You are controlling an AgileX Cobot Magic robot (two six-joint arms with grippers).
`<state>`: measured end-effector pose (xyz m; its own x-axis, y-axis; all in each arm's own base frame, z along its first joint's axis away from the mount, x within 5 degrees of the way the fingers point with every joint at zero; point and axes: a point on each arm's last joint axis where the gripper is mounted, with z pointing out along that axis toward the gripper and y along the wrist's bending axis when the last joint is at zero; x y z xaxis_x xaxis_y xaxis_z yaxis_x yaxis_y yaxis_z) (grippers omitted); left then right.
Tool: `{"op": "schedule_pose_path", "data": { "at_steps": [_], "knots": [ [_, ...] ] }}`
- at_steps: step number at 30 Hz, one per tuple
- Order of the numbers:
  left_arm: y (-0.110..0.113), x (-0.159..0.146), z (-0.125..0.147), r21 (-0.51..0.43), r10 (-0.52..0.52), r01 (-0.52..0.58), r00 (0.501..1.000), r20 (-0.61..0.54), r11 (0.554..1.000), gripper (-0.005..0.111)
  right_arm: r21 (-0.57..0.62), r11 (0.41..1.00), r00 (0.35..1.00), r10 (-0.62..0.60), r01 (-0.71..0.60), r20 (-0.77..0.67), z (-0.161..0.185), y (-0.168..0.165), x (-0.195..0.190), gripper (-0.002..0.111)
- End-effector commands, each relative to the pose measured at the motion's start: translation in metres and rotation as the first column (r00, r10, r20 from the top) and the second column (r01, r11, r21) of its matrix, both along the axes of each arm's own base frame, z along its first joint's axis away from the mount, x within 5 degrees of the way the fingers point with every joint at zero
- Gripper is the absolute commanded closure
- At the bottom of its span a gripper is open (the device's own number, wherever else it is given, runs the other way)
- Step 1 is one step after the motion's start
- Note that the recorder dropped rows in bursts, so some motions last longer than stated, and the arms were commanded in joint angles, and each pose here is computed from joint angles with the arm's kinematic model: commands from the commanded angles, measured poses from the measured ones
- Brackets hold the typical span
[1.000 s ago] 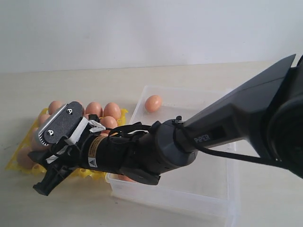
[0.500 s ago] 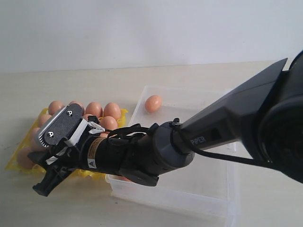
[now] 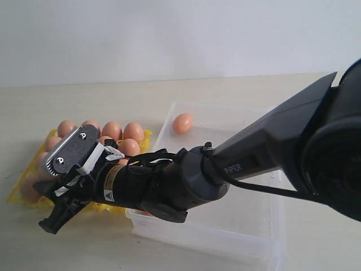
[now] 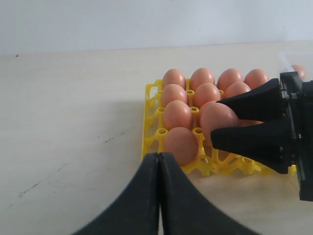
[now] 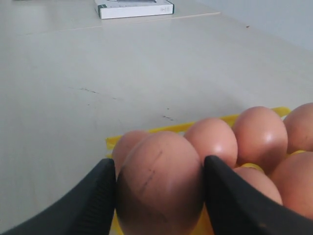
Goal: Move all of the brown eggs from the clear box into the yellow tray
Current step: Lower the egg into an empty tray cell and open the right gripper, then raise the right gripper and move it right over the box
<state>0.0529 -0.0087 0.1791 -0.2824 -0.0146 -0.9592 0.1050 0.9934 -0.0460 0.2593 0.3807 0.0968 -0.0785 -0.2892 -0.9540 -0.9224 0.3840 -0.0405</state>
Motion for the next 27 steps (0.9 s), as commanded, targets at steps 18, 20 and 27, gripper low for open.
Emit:
{"op": "schedule_pose_path", "data": {
  "at_steps": [18,20,27],
  "knots": [
    [0.0,0.0,0.002,-0.001,0.003,-0.003,1.0,0.019,1.0,0.107,0.097,0.982,0.987,-0.161,0.161,-0.01,0.094,-0.018,0.015,0.052],
    [0.0,0.0,0.002,-0.001,0.003,-0.003,1.0,0.019,1.0,0.107,0.021,0.979,0.979,-0.202,0.202,-0.029,0.116,-0.03,0.015,0.064],
    [0.0,0.0,0.002,-0.001,0.003,-0.003,1.0,0.019,1.0,0.107,-0.3,0.886,0.903,-0.406,0.353,-0.139,0.164,-0.091,0.012,0.104]
  ]
}}
